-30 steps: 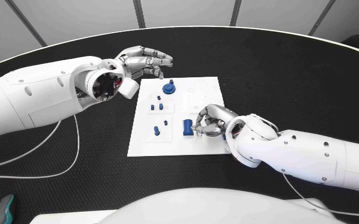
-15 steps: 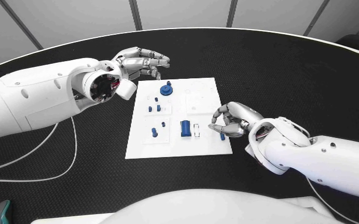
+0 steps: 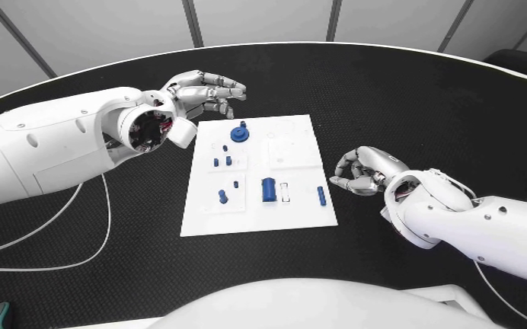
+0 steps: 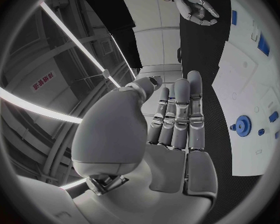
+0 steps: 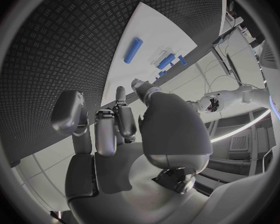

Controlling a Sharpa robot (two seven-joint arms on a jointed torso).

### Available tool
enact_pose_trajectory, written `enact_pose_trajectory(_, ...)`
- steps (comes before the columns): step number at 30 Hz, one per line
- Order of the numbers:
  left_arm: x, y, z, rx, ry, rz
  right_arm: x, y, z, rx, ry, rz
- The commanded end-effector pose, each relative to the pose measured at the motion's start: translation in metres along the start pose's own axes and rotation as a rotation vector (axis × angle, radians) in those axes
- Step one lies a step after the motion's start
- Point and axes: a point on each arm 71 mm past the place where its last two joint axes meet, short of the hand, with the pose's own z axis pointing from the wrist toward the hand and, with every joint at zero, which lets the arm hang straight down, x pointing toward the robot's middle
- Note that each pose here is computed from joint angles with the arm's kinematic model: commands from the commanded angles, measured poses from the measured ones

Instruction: Assemble the parts on the task board

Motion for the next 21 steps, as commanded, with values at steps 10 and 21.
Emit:
enact_pose_trajectory(10,0.0007,-0.0001,0.0004,0.001,0.003,0.0,0.013,0.007,0.008,0.003,0.045,-0.015)
enact_pose_trajectory(21,0.0008,-0.0001,0.0008,0.001,0.005,0.0,0.021,0.013,0.011,0.006,0.08,-0.025)
